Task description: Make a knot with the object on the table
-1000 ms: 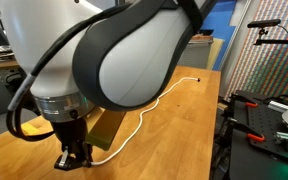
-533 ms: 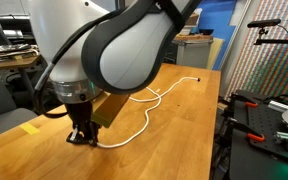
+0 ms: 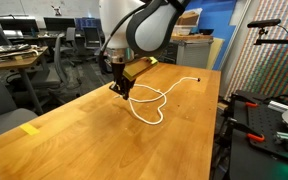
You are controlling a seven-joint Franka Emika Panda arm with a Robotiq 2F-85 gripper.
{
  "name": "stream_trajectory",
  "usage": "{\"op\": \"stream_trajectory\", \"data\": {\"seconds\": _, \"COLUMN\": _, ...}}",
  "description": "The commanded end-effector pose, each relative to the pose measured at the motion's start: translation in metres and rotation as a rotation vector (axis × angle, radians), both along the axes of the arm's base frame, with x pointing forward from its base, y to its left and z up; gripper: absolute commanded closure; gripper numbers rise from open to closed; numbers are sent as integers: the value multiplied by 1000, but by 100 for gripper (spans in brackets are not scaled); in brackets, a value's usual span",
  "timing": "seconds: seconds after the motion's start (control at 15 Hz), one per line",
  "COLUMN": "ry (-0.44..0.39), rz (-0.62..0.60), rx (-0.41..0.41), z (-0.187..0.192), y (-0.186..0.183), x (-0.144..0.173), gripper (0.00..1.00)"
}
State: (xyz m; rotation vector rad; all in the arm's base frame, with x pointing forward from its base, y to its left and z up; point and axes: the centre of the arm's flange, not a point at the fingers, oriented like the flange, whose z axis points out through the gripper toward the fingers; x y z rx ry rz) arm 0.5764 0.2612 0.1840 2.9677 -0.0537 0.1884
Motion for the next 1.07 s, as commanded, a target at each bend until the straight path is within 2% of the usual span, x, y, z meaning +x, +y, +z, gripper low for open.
{"op": "stream_trajectory", "data": {"seconds": 0.0, "ry": 16, "rz": -135, "rx": -29, "z": 8, "y": -58, "x": -26, "gripper": 99}}
{"op": "stream_trajectory", "data": {"seconds": 0.2, "ry": 35, "rz": -213, "rx": -68, "z": -7, "y": -82, "x": -28, "gripper": 99}}
{"op": "stream_trajectory", "data": {"seconds": 0.47, "ry": 24, "rz": -290, "rx": -112, "z": -16, "y": -96, "x": -35, "gripper": 99}}
{"op": "stream_trajectory", "data": {"seconds": 0.53, "ry": 27, "rz": -293, "rx": -117, "z": -16, "y": -94, "x": -38, "gripper": 81}}
{"op": "stream_trajectory", "data": {"seconds": 0.6, "ry": 19, "rz": -292, "rx": -136, "z": -15, "y": -91, "x": -42, "gripper": 69}}
{"op": "stream_trajectory", "data": {"seconds": 0.67, "ry": 27, "rz": -267, "rx": -144, "z": -12, "y": -84, "x": -47, "gripper": 64}}
{"op": "stream_trajectory", "data": {"seconds": 0.73, "ry": 34, "rz": -270, "rx": -124, "z": -30, "y": -91, "x": -31, "gripper": 82}}
{"op": "stream_trajectory", "data": {"seconds": 0.87, "ry": 37, "rz": -262, "rx": -134, "z": -28, "y": -86, "x": -35, "gripper": 66}}
{"op": "stream_trajectory", "data": {"seconds": 0.93, "ry": 37, "rz": -260, "rx": -134, "z": -27, "y": -84, "x": -36, "gripper": 38}}
{"op": "stream_trajectory", "data": {"seconds": 1.0, "ry": 22, "rz": -263, "rx": -118, "z": -29, "y": -78, "x": -38, "gripper": 38}}
